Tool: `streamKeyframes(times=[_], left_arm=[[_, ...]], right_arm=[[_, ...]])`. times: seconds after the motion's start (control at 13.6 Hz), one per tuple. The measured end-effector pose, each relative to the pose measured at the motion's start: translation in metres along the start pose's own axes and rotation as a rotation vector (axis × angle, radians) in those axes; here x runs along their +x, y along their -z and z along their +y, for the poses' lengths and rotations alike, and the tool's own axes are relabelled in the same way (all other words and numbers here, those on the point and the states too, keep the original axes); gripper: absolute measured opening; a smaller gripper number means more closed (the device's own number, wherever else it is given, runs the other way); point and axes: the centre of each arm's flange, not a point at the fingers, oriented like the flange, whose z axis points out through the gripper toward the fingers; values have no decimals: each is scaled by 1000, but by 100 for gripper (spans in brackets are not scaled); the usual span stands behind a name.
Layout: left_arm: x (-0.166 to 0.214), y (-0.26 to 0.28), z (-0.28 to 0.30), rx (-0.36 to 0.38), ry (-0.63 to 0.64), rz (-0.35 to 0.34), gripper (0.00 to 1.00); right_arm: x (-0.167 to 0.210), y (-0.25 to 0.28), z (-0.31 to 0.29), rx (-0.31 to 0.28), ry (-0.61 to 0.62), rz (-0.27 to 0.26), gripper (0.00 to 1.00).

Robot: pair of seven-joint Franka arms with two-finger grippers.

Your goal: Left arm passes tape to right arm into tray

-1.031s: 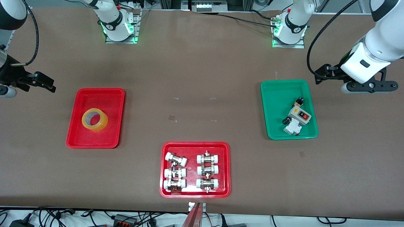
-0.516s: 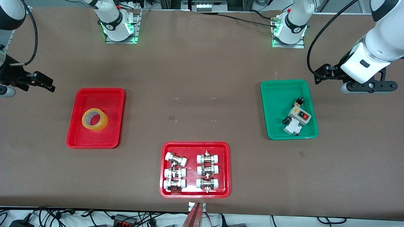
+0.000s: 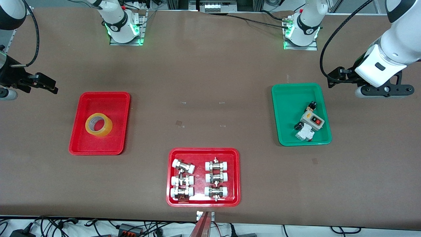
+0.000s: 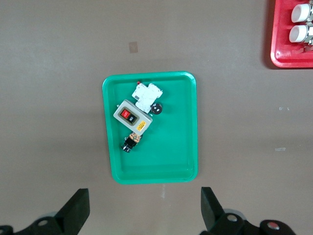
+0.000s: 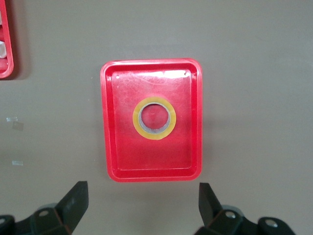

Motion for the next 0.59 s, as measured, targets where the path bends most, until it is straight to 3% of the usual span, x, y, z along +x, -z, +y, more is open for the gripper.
streamKeyframes(times=[0.59], left_arm=[[0, 0, 0, 0, 0, 0, 100]], right_arm=[[-7, 5, -1, 1, 3, -22, 100]])
